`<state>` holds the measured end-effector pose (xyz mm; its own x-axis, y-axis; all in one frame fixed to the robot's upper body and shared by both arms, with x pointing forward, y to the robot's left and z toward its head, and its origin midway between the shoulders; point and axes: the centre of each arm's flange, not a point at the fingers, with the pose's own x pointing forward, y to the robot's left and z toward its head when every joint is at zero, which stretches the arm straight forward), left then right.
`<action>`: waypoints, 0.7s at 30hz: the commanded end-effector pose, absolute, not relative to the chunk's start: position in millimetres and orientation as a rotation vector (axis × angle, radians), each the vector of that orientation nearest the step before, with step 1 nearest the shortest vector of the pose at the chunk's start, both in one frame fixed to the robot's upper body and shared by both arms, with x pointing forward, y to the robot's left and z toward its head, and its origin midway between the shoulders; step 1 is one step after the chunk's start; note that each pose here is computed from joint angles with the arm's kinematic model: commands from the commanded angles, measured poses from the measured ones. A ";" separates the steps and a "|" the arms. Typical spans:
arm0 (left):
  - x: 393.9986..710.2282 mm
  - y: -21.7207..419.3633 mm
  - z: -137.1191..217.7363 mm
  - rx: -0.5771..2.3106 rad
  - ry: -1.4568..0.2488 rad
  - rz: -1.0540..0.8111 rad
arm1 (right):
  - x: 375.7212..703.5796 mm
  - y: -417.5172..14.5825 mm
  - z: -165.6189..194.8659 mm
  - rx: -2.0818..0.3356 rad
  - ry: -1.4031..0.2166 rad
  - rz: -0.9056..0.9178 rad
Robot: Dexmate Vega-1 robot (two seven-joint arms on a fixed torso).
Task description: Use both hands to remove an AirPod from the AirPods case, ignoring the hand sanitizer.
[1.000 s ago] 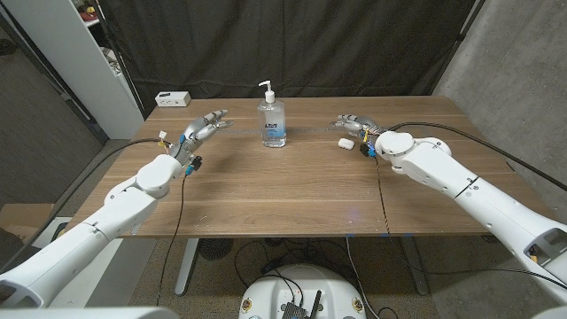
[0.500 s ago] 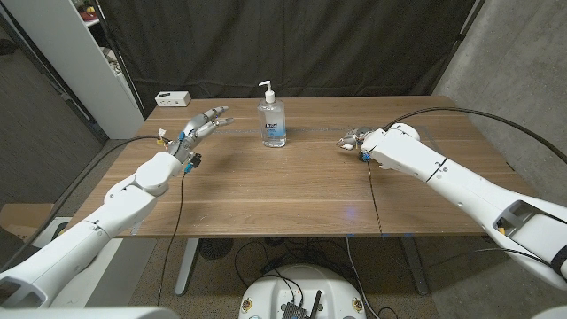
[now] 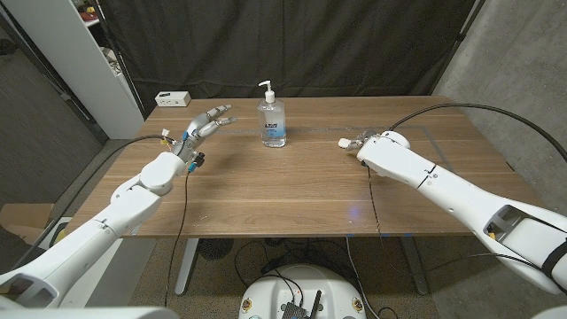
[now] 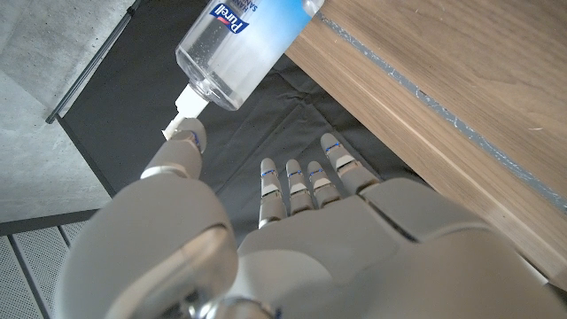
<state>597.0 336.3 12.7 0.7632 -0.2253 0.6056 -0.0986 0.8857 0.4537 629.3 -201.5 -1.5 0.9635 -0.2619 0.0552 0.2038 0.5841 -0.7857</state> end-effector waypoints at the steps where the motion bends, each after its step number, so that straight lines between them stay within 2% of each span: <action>1: 605.6 328.3 9.9 0.476 -0.701 -0.083 | 650.9 -193.7 2.1 -0.929 0.088 -0.220; 21: 613.5 319.6 13.0 0.474 -0.685 -0.087 | 670.5 -202.7 5.9 -0.874 0.126 -0.200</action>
